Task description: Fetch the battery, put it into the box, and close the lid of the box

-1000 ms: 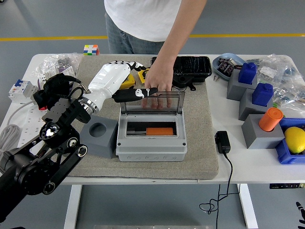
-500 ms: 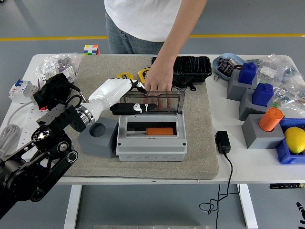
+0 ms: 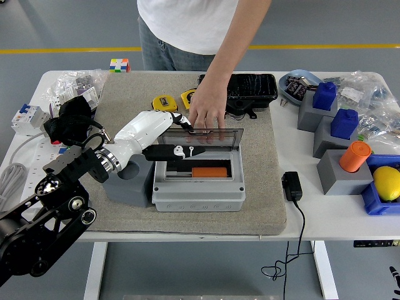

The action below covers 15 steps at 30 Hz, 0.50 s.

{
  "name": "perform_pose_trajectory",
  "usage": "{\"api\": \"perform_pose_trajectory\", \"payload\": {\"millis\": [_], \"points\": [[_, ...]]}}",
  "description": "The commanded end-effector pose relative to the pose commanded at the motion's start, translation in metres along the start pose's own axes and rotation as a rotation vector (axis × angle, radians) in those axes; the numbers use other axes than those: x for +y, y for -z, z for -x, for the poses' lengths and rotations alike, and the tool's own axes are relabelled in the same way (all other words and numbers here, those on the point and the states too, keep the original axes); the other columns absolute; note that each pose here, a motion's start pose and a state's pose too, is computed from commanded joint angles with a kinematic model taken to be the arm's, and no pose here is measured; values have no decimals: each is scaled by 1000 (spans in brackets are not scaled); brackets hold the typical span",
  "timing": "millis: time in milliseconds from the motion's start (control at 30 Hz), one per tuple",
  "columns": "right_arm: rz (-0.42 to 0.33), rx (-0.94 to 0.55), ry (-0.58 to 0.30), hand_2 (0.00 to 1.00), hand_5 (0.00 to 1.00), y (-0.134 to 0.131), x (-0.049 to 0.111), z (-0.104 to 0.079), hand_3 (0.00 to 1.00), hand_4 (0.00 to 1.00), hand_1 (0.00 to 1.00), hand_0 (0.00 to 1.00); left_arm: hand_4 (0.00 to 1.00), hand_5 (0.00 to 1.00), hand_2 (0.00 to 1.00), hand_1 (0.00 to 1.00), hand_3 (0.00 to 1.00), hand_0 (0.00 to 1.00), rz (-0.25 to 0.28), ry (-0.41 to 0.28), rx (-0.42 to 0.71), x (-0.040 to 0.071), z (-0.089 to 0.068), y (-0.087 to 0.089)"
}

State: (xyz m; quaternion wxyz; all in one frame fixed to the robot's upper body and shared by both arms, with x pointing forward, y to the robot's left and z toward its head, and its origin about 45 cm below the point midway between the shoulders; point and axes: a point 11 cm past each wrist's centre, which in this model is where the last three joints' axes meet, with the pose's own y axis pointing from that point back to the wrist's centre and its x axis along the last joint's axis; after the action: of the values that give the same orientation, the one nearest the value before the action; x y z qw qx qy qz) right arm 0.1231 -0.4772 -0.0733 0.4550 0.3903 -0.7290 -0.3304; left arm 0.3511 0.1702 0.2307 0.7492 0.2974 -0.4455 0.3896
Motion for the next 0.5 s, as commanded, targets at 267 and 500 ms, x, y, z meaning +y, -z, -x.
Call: {"api": "perform_pose_trajectory", "payload": {"millis": [267, 500], "points": [[-1, -3, -1, 779, 982, 1, 0, 0, 817, 998, 796, 827, 998, 998, 665, 710, 624, 712, -1, 16, 1, 4, 5, 2], [0, -6, -1, 779, 982, 1, 0, -1, 818, 998, 796, 827, 998, 998, 665, 710, 623, 710, -9, 24, 0, 9, 9, 6]]}}
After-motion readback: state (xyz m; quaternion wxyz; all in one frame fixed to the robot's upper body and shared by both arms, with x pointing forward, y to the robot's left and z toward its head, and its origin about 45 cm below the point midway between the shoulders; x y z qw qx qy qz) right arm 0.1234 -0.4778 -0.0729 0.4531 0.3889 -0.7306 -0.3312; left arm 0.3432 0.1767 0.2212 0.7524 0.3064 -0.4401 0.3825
